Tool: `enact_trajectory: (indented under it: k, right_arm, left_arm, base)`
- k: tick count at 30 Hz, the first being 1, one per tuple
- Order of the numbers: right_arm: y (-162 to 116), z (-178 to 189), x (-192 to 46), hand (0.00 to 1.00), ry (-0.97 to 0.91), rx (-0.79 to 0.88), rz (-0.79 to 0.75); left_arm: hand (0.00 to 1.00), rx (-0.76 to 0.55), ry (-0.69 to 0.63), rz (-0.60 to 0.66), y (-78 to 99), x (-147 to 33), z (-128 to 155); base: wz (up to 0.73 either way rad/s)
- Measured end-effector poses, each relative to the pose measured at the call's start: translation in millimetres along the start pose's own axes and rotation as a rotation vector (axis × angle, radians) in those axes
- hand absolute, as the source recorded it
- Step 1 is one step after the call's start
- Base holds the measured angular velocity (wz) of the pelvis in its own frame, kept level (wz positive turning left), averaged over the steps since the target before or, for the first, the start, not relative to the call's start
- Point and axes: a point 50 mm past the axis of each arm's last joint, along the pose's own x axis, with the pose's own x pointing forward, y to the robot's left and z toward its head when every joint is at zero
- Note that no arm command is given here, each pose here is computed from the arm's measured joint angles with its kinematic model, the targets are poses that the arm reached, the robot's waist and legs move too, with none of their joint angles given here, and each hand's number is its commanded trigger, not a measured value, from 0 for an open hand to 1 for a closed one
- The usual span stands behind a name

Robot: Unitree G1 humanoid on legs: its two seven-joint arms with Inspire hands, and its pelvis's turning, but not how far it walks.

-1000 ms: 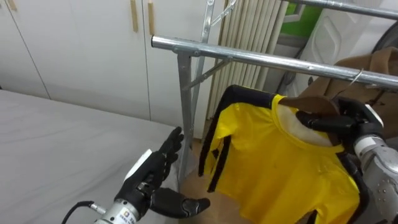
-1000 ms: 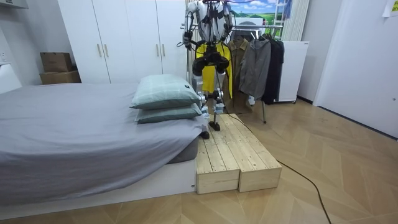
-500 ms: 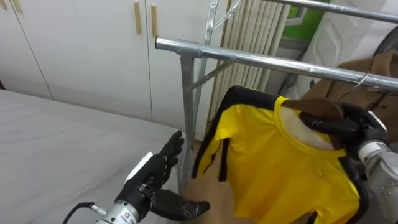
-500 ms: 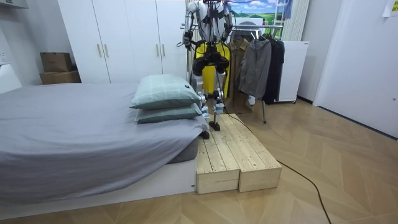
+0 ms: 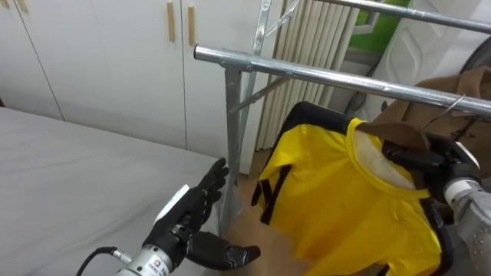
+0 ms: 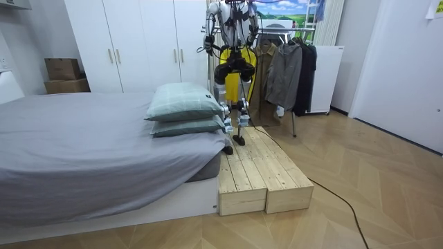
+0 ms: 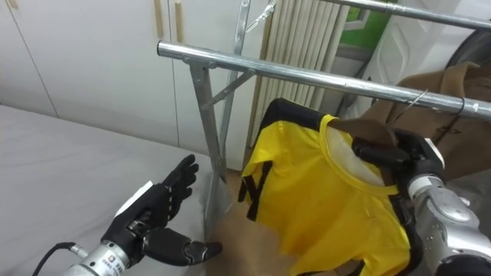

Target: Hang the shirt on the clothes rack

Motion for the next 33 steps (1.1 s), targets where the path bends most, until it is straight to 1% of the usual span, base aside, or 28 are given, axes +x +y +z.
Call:
enact_trajectory:
  k: [15,16,17,26,28,33]
  right_arm:
    - [-1,-2,0,1.00,0.012,-0.018,-0.001]
    - [-1,-2,0,0.28,0.012,-0.018,-0.001]
    - [-1,-2,0,0.00,0.012,-0.018,-0.002]
    - [-4,-3,-1,0.00,0.014,-0.002,-0.015]
    - [-5,-7,-1,0.00,0.033,-0.004,-0.018]
    - [-10,-34,-8,0.00,0.160,-0.069,-0.011]
  left_arm:
    - [0.00,-0.004,0.013,0.000,-0.4,-1.4,-2]
    - [0.00,-0.004,0.013,0.000,-0.4,-1.3,-2]
    - [0.00,-0.004,0.013,0.000,-0.3,-1.4,-2]
    - [0.00,-0.003,0.014,-0.001,-0.2,-1.5,-2]
    - [0.00,-0.003,0.014,-0.003,-0.3,-1.5,-3]
    - [0.00,0.007,0.018,-0.019,0.5,-2.2,-3]
  base:
    - [0.00]
    - [0.00]
    - [0.00]
    - [0.00]
    - [0.00]
    - [-0.01]
